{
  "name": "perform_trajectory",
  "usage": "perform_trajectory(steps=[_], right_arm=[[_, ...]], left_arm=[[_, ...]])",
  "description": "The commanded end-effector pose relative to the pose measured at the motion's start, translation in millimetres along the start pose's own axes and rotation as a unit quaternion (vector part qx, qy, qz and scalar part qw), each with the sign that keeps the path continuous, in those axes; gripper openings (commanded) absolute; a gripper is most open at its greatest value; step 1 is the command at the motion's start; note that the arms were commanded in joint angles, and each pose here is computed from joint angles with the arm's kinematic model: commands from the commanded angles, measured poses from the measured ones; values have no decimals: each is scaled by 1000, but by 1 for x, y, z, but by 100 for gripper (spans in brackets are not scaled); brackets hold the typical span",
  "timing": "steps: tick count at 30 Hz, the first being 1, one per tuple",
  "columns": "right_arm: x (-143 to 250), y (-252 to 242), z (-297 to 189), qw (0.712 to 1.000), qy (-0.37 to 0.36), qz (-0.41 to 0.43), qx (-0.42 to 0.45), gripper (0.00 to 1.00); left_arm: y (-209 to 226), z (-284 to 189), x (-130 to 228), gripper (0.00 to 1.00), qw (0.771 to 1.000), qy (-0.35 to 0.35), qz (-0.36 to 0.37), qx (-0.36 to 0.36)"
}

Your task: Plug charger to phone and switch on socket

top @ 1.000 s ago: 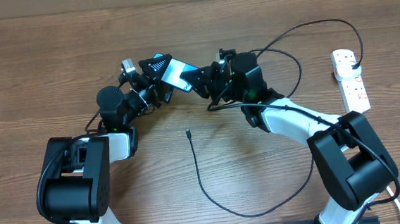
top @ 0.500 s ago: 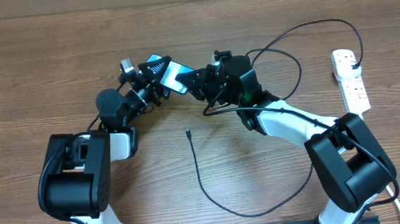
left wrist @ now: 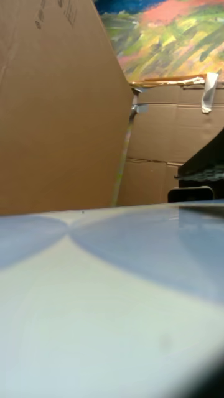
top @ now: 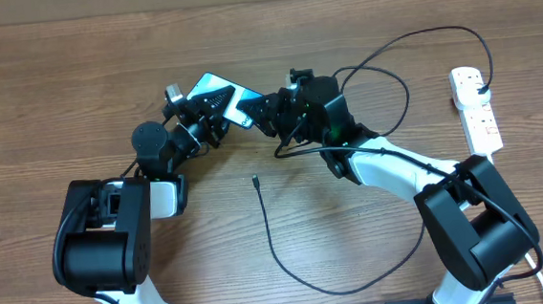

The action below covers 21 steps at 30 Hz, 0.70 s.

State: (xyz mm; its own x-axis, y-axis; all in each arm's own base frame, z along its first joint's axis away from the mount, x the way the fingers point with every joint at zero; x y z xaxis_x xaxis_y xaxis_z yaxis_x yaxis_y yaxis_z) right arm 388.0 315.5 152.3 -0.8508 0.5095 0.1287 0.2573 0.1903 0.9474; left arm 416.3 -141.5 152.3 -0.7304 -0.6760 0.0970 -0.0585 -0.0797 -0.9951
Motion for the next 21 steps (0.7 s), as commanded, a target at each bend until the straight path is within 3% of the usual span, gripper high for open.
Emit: perform_trajectory(steps=[1,6,7,8,10,16,21], right_arm=[[20,-13,6,999,29,7,20,4],[24,-13,5,999,42,7,20,7],[32,-12,4,997,72,7,17,71],[35,-7,-1,995,100,3,6,100],[27,1,-14,990,133,-47,-21,100],[-38,9,-70,988,106,-105,-41,100],[-40,15,-98,971,96,-217,-33,100]], left_arm=[[-20,4,10,14,999,28,21,24],[-18,4,10,5,999,28,15,22],[-18,4,10,4,999,27,14,20],[-18,4,9,4,999,27,14,20],[-17,2,8,4,999,28,8,19],[-4,-13,-1,4,998,51,-15,-12],[5,-27,-4,4,996,88,4,-34]])
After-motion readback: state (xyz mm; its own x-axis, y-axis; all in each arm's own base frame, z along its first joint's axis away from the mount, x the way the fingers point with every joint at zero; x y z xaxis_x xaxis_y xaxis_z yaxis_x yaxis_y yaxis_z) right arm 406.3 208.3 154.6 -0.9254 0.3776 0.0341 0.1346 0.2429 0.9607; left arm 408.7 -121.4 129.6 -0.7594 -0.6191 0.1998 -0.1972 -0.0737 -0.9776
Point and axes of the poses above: each gripper's point midway between its finger pads, its own z axis out along the fingers, its own y axis along the line the jaws close on, x = y × z, the point moved 2 cm from there along -z, back along the fingers, and after that the axes turned 6 degrees about z, right-handed, at the moved point
